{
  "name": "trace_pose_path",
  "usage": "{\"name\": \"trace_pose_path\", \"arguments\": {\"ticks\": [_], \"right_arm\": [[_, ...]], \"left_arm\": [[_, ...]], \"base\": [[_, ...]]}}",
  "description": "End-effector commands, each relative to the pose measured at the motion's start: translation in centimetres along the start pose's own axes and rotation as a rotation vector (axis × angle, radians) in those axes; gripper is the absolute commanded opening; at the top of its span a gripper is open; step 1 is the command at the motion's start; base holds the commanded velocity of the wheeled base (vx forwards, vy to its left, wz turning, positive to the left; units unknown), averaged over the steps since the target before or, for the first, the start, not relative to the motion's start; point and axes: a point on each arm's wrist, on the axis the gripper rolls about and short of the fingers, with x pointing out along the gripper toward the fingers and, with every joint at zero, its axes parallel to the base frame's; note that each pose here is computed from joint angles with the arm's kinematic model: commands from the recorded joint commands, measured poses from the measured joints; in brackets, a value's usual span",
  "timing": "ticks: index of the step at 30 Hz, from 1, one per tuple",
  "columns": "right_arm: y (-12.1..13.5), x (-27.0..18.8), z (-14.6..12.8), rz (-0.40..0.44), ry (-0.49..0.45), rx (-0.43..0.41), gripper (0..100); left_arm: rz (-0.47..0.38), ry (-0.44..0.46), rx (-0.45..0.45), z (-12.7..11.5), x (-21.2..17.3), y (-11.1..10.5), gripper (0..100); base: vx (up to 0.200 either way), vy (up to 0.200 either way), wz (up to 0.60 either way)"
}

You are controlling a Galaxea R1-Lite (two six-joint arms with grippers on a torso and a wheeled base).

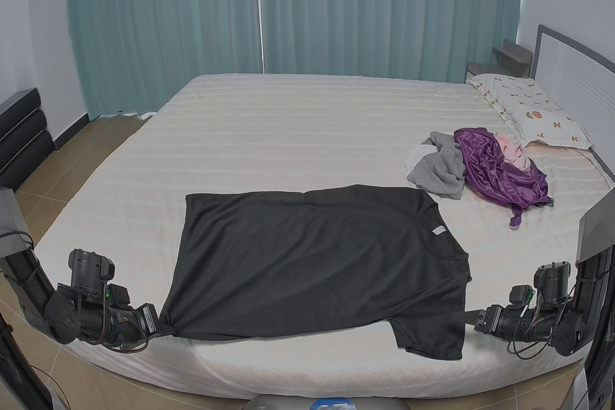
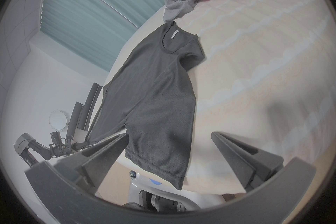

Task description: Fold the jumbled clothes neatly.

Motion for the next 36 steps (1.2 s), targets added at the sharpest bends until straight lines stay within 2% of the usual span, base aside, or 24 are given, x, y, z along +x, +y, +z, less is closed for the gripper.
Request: {"name": "trace_pose_path", "arguments": {"ticks": [1, 10, 18, 27, 36], "right_arm": [[-0.2, 0.4, -0.3, -0.004, 0.021, 0.005, 100], [0.0, 1.1, -0.3, 0.010, 0.033, 0.005, 100], [0.5, 2.4, 0.7, 0.039, -0.017, 0.022, 100], [0.2, 4.3, 0.5, -0.019, -0.025, 0.011, 100], [0.3, 4.8, 0.9, -0.010, -0.040, 0.023, 100]], "left_arm": [[-0.001, -0.003, 0.000, 0.0, 0.0, 0.0, 0], [-0.002, -0.004, 0.001, 0.1, 0.0, 0.0, 0], [-0.004, -0.008, 0.002, 0.1, -0.1, -0.1, 0], [-0.005, -0.010, 0.003, 0.1, -0.2, -0.1, 0], [-0.008, -0.015, 0.006, 0.1, -0.3, -0.2, 0]], "base": [[0.000, 0.000, 0.00], [0.000, 0.000, 0.00], [0.000, 0.000, 0.00], [0.000, 0.000, 0.00], [0.000, 0.000, 0.00]]}}
